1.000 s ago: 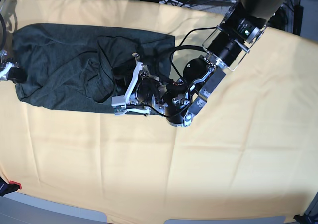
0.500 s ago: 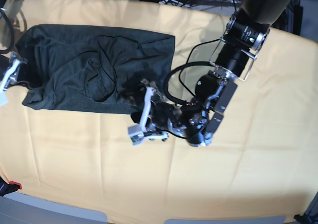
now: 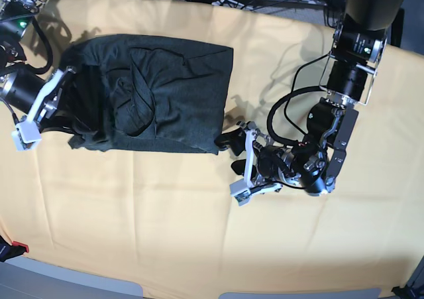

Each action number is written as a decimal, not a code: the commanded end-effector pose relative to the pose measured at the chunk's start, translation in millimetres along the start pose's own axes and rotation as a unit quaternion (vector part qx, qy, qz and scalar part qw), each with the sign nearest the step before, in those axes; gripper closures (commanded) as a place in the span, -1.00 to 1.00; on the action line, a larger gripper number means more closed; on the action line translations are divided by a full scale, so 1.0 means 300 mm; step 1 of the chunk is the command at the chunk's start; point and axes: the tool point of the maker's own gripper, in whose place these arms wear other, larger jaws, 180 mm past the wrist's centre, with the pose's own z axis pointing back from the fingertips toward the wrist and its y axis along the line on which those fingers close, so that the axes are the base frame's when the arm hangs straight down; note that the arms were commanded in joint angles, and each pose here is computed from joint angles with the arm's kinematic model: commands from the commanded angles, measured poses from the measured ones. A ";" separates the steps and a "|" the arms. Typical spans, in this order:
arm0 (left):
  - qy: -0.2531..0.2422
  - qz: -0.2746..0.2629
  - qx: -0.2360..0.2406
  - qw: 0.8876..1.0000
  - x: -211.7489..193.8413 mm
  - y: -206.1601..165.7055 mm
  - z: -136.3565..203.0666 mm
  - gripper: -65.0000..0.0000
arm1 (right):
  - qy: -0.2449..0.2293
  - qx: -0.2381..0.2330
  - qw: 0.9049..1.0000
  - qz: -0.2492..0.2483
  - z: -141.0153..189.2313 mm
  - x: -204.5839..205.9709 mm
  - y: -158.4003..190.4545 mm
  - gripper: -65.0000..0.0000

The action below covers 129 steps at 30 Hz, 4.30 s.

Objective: Fold the T-shirt properly

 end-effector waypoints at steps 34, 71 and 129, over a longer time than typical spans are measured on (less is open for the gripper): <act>-0.011 -0.005 0.012 1.000 0.004 0.019 0.021 -0.38 | -0.076 0.152 0.981 0.098 -0.493 0.220 0.408 1.00; -0.136 0.011 -0.125 0.983 0.134 -0.079 0.171 -0.38 | 0.116 0.050 0.990 0.057 -0.184 -0.100 0.069 -0.28; -0.041 -0.112 -0.215 0.969 0.125 -0.393 0.042 1.00 | 0.068 -0.108 0.992 -0.016 0.098 -0.117 -0.149 0.80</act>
